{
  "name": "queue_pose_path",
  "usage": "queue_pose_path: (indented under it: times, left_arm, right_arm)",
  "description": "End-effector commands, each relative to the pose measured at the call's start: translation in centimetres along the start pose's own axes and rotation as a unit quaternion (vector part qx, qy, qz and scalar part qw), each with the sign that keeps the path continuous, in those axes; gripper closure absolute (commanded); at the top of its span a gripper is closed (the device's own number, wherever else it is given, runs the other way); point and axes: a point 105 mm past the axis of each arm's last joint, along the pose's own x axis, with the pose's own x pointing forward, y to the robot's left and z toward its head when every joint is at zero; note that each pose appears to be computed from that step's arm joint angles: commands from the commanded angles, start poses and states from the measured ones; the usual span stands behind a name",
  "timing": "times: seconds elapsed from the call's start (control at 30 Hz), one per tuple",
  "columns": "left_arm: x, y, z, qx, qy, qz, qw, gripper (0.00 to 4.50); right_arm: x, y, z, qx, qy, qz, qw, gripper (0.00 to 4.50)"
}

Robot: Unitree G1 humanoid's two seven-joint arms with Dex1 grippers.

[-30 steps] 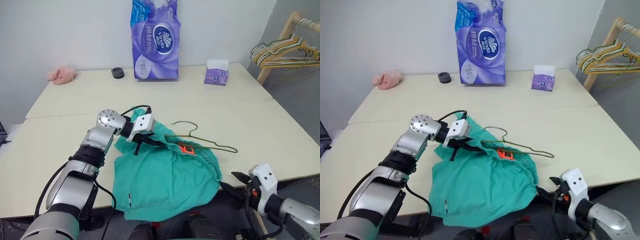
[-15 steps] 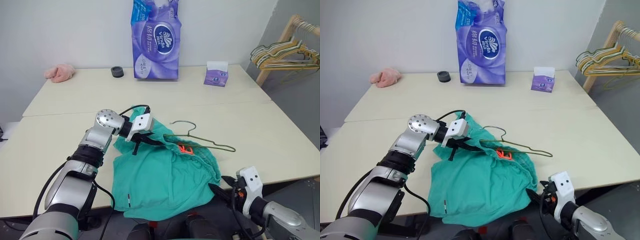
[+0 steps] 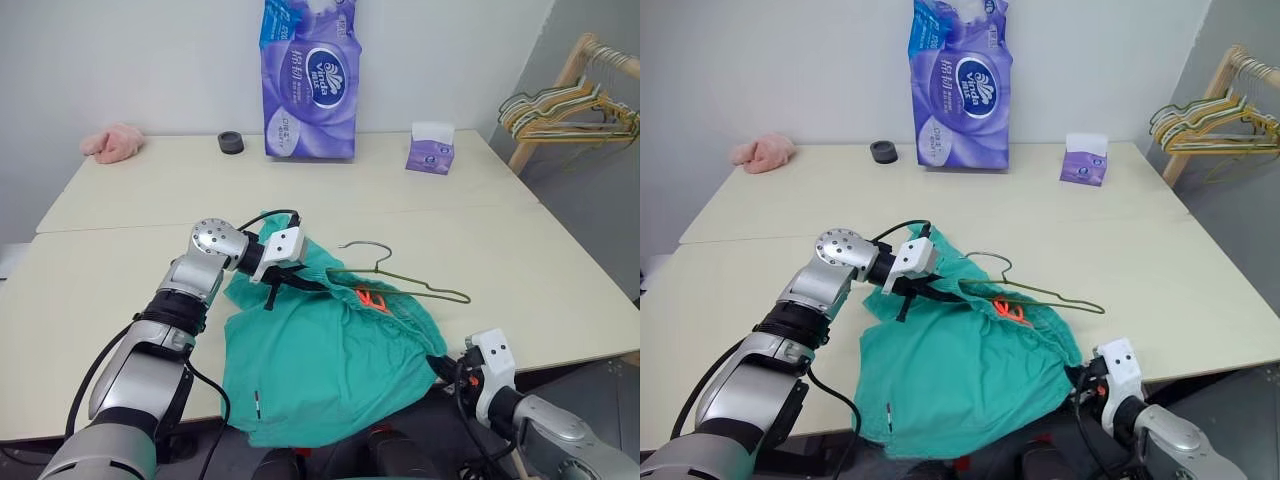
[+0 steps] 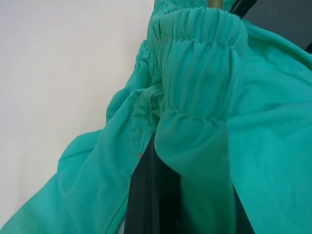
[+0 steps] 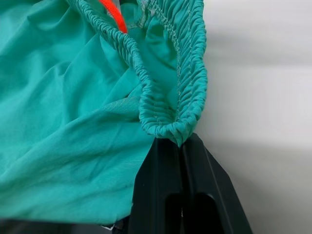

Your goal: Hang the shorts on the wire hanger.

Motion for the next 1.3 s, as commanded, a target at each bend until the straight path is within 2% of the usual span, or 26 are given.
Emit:
queue_pose_path:
  times: [0.03,0.17,0.3,0.47,0.57,0.83,1.3]
  left_arm:
    - [-1.8,-0.1,1.0,0.005,-0.011,0.002,1.0,4.5]
    - [-2.5,-1.9,0.6,0.002,0.013,-0.039,0.999,4.5]
    - [-2.8,-2.8,0.5,-0.006,0.024,-0.058,0.998,4.5]
    - [-2.8,-3.0,0.7,-0.015,0.017,-0.066,0.998,4.5]
    - [-2.9,-2.7,0.2,-0.007,0.035,-0.06,0.998,4.5]
    - [-2.5,-1.4,0.9,-0.026,0.001,-0.036,0.999,4.5]
    - [-2.9,-2.3,0.3,-0.034,0.03,-0.055,0.997,4.5]
  right_arm:
    - [-0.4,-1.9,3.1,-0.012,-0.059,-0.027,0.998,4.49]
    - [-1.2,-3.4,3.6,-0.009,-0.062,-0.037,0.997,4.49]
    - [-1.6,-3.6,4.2,-0.016,-0.06,-0.025,0.998,4.49]
    - [-1.6,-3.4,3.8,-0.005,-0.051,-0.018,0.999,4.49]
    - [-1.7,-3.1,3.7,-0.005,-0.048,-0.012,0.999,4.49]
    - [-2.1,-2.3,3.3,-0.026,-0.034,0.004,0.999,4.49]
    - [-2.2,-2.1,3.7,-0.027,-0.044,0.01,0.999,4.49]
